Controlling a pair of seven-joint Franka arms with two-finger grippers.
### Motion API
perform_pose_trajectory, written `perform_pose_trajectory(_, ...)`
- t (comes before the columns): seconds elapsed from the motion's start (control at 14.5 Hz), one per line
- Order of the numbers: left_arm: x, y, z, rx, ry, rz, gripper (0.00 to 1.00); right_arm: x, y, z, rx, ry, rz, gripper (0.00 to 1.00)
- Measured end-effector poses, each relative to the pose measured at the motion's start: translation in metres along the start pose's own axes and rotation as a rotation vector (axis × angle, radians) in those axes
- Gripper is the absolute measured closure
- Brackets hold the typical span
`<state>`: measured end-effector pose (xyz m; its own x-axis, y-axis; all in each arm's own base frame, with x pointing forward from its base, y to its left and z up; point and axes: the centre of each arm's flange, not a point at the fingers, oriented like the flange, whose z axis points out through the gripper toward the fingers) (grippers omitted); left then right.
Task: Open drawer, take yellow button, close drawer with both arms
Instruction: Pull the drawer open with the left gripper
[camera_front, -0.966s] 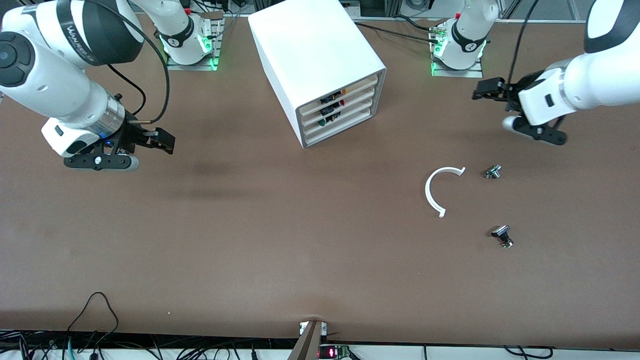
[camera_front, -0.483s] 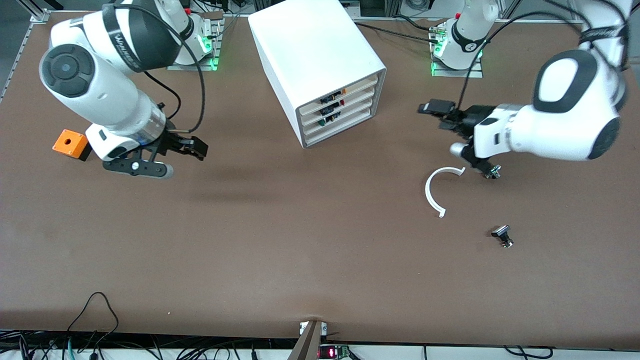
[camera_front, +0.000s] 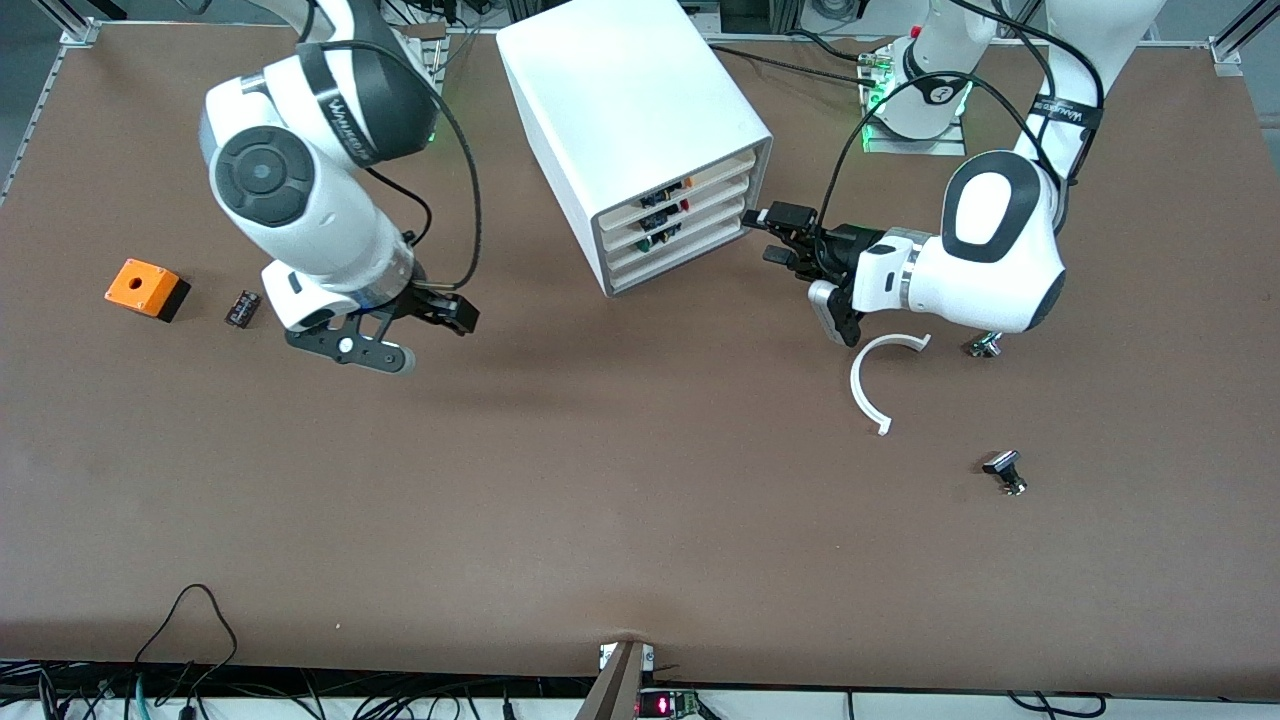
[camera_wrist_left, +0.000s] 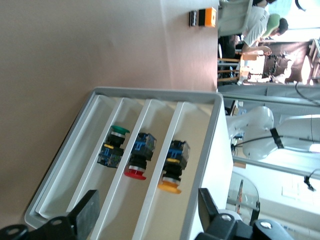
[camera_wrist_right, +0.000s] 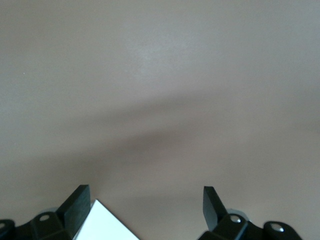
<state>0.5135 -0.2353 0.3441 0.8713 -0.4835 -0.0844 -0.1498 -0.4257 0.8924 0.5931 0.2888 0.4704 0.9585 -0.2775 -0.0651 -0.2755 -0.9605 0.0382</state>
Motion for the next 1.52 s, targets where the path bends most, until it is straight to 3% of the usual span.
perform_pose_trajectory(0.07, -0.004, -0.004, 0.009, -0.014, -0.011, 0.010, 0.27, -0.004, -0.009, 0.003, -0.001, 0.000, 0.018, 0.00)
perform_pose_trajectory(0.28, -0.015, -0.010, 0.037, -0.060, -0.042, 0.047, 0.34, -0.011, -0.033, 0.006, 0.001, -0.001, 0.091, 0.00)
perform_pose_trajectory(0.83, -0.040, -0.028, 0.076, -0.144, -0.053, 0.105, 0.40, -0.028, -0.086, 0.015, 0.006, -0.004, 0.190, 0.00)
perform_pose_trajectory(1.31, -0.053, -0.032, 0.100, -0.145, -0.061, 0.128, 0.44, -0.024, -0.105, -0.001, 0.081, 0.043, 0.194, 0.00)
perform_pose_trajectory(1.38, -0.054, -0.032, 0.103, -0.142, -0.060, 0.130, 0.47, -0.026, -0.108, -0.002, 0.088, 0.048, 0.190, 0.00)
perform_pose_trajectory(1.52, -0.053, -0.031, 0.106, -0.133, -0.059, 0.135, 0.69, -0.030, -0.113, -0.003, 0.098, 0.054, 0.183, 0.00)
